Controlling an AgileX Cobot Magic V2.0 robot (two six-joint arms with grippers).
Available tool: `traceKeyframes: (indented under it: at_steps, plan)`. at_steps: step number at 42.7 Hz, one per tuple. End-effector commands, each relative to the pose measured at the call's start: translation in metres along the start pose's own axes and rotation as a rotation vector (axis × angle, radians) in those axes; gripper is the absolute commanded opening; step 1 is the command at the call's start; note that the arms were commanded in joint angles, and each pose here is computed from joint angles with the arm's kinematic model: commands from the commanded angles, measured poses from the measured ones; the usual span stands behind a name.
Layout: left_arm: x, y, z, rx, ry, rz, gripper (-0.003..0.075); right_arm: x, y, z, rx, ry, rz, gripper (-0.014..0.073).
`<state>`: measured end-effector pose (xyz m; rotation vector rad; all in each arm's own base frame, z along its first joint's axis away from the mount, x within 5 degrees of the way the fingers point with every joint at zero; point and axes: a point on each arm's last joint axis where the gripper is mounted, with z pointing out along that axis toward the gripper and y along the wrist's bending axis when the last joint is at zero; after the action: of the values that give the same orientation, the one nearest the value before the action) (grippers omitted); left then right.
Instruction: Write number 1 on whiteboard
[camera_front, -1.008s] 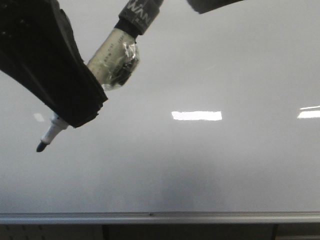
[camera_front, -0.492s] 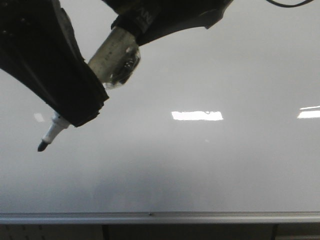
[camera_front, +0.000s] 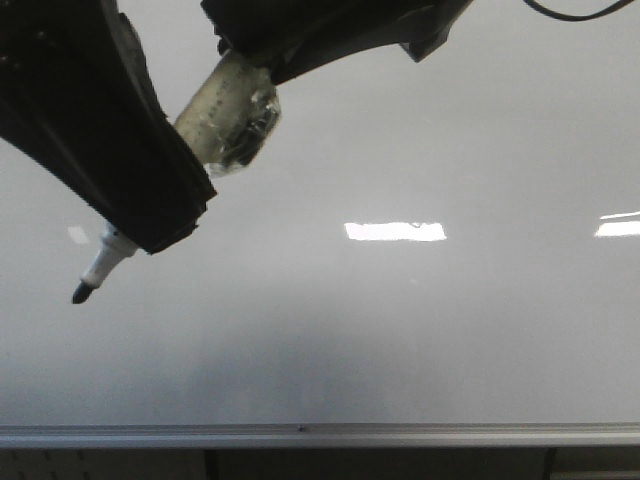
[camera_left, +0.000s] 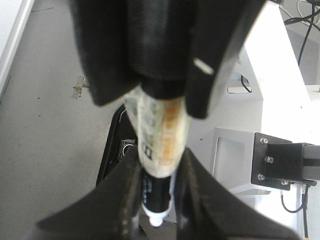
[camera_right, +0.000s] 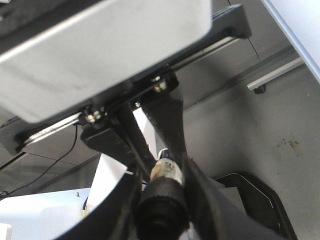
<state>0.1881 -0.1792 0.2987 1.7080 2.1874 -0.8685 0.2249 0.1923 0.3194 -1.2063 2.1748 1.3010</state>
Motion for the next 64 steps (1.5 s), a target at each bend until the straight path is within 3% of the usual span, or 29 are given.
traceKeyframes:
  at_steps: [1,8,12,17,24,27,34,43,50,58,64]
  plan:
    - [-0.011,-0.011,-0.013,0.005,-0.078,0.021,0.0187,-0.009,0.023,-0.011,-0.105,-0.04,-0.037,-0.0065]
    - [-0.012,-0.009,-0.014,-0.016,-0.092,0.006,0.0522,-0.009,0.022,-0.012,-0.095,-0.044,-0.035,-0.0065]
    - [-0.012,-0.005,-0.014,-0.058,-0.093,0.004,0.0592,-0.008,0.018,-0.015,-0.066,-0.037,-0.037,-0.0065]
    - [-0.009,0.001,-0.014,-0.127,-0.061,-0.009,0.0546,-0.006,0.006,-0.024,0.014,-0.045,-0.023,-0.0065]
    - [-0.004,0.007,-0.018,-0.159,-0.038,-0.037,0.0401,-0.003,-0.014,-0.052,0.207,-0.098,0.038,-0.006]
    - [-0.002,0.01,-0.02,-0.162,-0.038,-0.052,0.0305,-0.002,-0.018,-0.065,0.307,-0.117,0.046,-0.006]
    - [0.002,0.017,-0.028,-0.195,-0.063,-0.086,-0.0011,-0.001,-0.012,-0.088,0.526,-0.2,0.028,-0.006]
    - [0.007,0.033,-0.054,-0.368,-0.207,-0.232,-0.002,0.014,0.002,-0.106,0.737,-0.449,0.028,-0.006]
    - [0.019,0.033,-0.095,-0.647,-0.382,-0.387,-0.002,0.043,0.009,-0.11,0.853,-0.568,0.027,-0.006]
    - [0.05,0.001,-0.127,-0.991,-0.611,-0.443,-0.002,0.058,0.012,-0.11,0.902,-0.614,0.027,-0.006]
    - [0.08,-0.031,-0.124,-1.104,-0.751,-0.402,-0.002,0.057,0.011,-0.113,0.927,-0.644,0.021,-0.006]
